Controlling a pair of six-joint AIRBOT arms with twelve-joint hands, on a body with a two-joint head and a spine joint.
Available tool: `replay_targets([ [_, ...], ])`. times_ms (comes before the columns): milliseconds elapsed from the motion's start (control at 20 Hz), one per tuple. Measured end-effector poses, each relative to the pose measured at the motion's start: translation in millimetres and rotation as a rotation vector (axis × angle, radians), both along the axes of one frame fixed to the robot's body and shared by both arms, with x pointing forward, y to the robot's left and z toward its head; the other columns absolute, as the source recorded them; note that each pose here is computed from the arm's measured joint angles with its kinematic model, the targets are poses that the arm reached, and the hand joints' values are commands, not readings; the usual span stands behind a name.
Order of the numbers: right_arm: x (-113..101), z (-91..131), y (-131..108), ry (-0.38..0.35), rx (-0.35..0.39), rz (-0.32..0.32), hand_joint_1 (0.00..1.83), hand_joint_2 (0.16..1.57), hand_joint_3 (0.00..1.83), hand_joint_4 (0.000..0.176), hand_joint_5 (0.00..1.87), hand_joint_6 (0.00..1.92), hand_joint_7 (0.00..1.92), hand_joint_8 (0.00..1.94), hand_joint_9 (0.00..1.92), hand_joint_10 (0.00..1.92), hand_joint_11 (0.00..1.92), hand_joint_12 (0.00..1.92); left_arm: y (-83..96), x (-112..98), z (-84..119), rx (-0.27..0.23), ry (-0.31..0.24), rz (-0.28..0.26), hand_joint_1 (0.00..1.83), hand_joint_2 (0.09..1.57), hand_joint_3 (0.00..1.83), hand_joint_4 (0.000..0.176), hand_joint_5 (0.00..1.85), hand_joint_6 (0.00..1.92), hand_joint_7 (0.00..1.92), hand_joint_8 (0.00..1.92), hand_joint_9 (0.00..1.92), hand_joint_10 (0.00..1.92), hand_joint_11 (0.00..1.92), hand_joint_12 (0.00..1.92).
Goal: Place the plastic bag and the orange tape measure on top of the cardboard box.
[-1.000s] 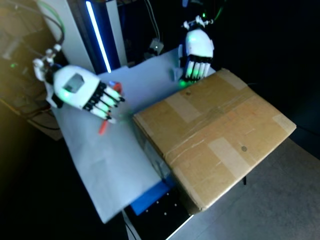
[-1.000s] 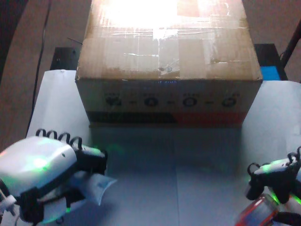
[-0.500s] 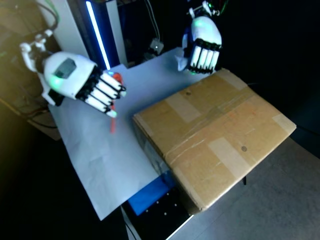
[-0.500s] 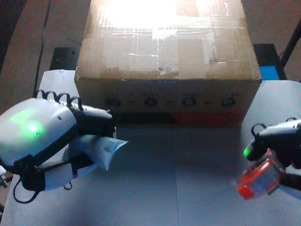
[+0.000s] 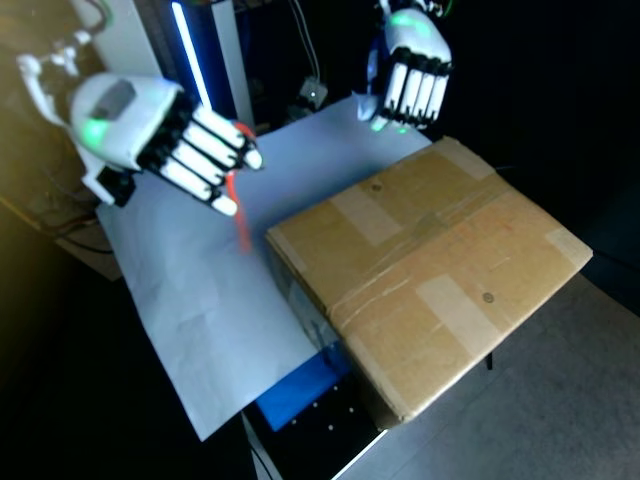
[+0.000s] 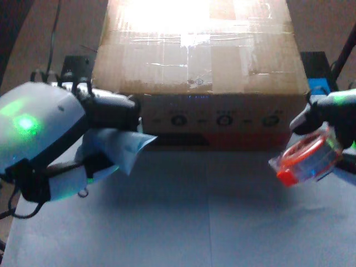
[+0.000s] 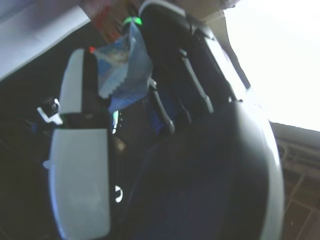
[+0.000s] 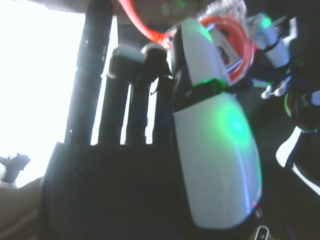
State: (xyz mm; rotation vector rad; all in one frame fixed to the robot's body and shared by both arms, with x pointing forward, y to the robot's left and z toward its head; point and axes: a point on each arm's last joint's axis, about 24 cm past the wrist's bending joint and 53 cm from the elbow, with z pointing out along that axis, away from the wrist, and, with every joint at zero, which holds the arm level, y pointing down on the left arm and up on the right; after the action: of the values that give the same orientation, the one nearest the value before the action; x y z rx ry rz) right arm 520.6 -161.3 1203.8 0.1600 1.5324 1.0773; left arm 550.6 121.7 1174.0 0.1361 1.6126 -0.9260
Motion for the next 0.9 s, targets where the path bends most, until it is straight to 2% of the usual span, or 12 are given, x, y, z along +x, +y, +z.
replay_targets([
  [100, 4, 9, -3, -0.035, 0.011, -0.008, 1.28, 1.09, 0.0, 0.0, 1.1, 0.62, 1.03, 1.19, 1.02, 1.53, 0.96, 1.74, -2.5, 5, 15, -0.021, -0.042, -0.005, 1.37, 1.15, 0.0, 0.0, 0.86, 0.99, 0.8, 1.19, 0.95, 1.31, 0.86, 1.47],
  [150, 6, 15, -6, -0.062, 0.018, -0.014, 1.27, 1.12, 0.01, 0.0, 1.03, 0.7, 0.93, 1.34, 1.03, 1.52, 0.97, 1.73, -2.1, 9, 24, -0.033, -0.071, -0.002, 1.37, 1.15, 0.0, 0.0, 0.86, 0.99, 0.79, 1.2, 0.95, 1.31, 0.83, 1.49],
  [200, 7, 19, -9, -0.079, 0.023, -0.019, 1.28, 1.1, 0.0, 0.0, 1.15, 0.5, 0.97, 1.29, 1.02, 1.54, 0.96, 1.75, -0.7, 12, 29, -0.039, -0.087, 0.002, 1.36, 1.16, 0.0, 0.0, 0.86, 1.0, 0.79, 1.23, 0.94, 1.3, 0.76, 1.47],
  [250, 9, 24, -12, -0.101, 0.026, -0.026, 1.28, 1.08, 0.0, 0.0, 1.08, 0.65, 1.04, 1.16, 1.03, 1.52, 0.97, 1.74, -0.1, 15, 35, -0.047, -0.102, 0.007, 1.36, 1.16, 0.0, 0.0, 0.86, 0.97, 0.79, 1.26, 0.93, 1.31, 0.77, 1.45],
  [300, 13, 29, -14, -0.118, 0.035, -0.034, 1.28, 1.09, 0.0, 0.0, 1.16, 0.48, 0.98, 1.27, 1.01, 1.54, 0.95, 1.75, -0.9, 18, 40, -0.059, -0.114, 0.011, 1.38, 1.11, 0.0, 0.0, 0.97, 0.72, 0.91, 1.13, 1.02, 1.24, 0.86, 1.46],
  [350, 17, 37, -15, -0.142, 0.05, -0.039, 1.28, 1.08, 0.0, 0.0, 1.12, 0.58, 1.04, 1.17, 1.02, 1.53, 0.96, 1.74, -2.3, 22, 46, -0.067, -0.132, 0.01, 1.39, 1.1, 0.0, 0.0, 1.01, 0.63, 0.95, 1.09, 1.03, 1.25, 0.9, 1.49],
  [500, 23, 65, -13, -0.275, 0.05, -0.066, 1.28, 1.09, 0.0, 0.0, 1.17, 0.46, 0.98, 1.27, 1.01, 1.54, 0.96, 1.75, -6.5, 32, 65, -0.115, -0.195, 0.013, 1.39, 1.1, 0.0, 0.0, 0.98, 0.64, 1.0, 1.03, 1.0, 1.29, 0.88, 1.53],
  [550, 28, 69, -13, -0.299, 0.073, -0.069, 1.28, 1.08, 0.0, 0.0, 1.09, 0.64, 1.04, 1.16, 1.03, 1.52, 0.97, 1.74, -8.2, 38, 67, -0.126, -0.206, 0.015, 1.29, 1.12, 0.0, 0.0, 0.96, 0.75, 1.01, 1.17, 0.99, 1.26, 0.9, 1.61],
  [600, 32, 69, -12, -0.308, 0.082, -0.07, 1.27, 1.12, 0.01, 0.0, 1.04, 0.7, 0.93, 1.34, 1.03, 1.52, 0.97, 1.73, -9.3, 42, 68, -0.132, -0.212, 0.015, 1.27, 1.12, 0.0, 0.0, 0.95, 0.8, 1.0, 1.21, 1.0, 1.23, 0.93, 1.6],
  [700, 42, 70, -13, -0.324, 0.089, -0.079, 1.28, 1.09, 0.0, 0.0, 1.08, 0.65, 1.04, 1.16, 1.03, 1.53, 0.97, 1.74, -13.4, 52, 75, -0.149, -0.232, 0.017, 1.38, 1.11, 0.0, 0.0, 0.91, 0.8, 0.97, 1.07, 1.01, 1.26, 0.95, 1.49],
  [750, 47, 73, -14, -0.342, 0.099, -0.083, 1.28, 1.1, 0.0, 0.0, 1.12, 0.56, 0.96, 1.3, 1.01, 1.54, 0.95, 1.76, -14.4, 58, 79, -0.155, -0.245, 0.02, 1.37, 1.14, 0.0, 0.0, 0.81, 0.96, 0.92, 1.13, 0.93, 1.33, 0.95, 1.46],
  [900, 59, 82, -17, -0.395, 0.126, -0.097, 1.36, 1.12, 0.0, 0.0, 0.97, 0.72, 0.97, 1.14, 0.9, 1.45, 0.89, 1.66, -15.7, 68, 82, -0.157, -0.259, 0.025, 1.28, 1.11, 0.0, 0.0, 0.9, 0.91, 1.1, 1.01, 1.21, 0.83, 1.08, 1.32],
])
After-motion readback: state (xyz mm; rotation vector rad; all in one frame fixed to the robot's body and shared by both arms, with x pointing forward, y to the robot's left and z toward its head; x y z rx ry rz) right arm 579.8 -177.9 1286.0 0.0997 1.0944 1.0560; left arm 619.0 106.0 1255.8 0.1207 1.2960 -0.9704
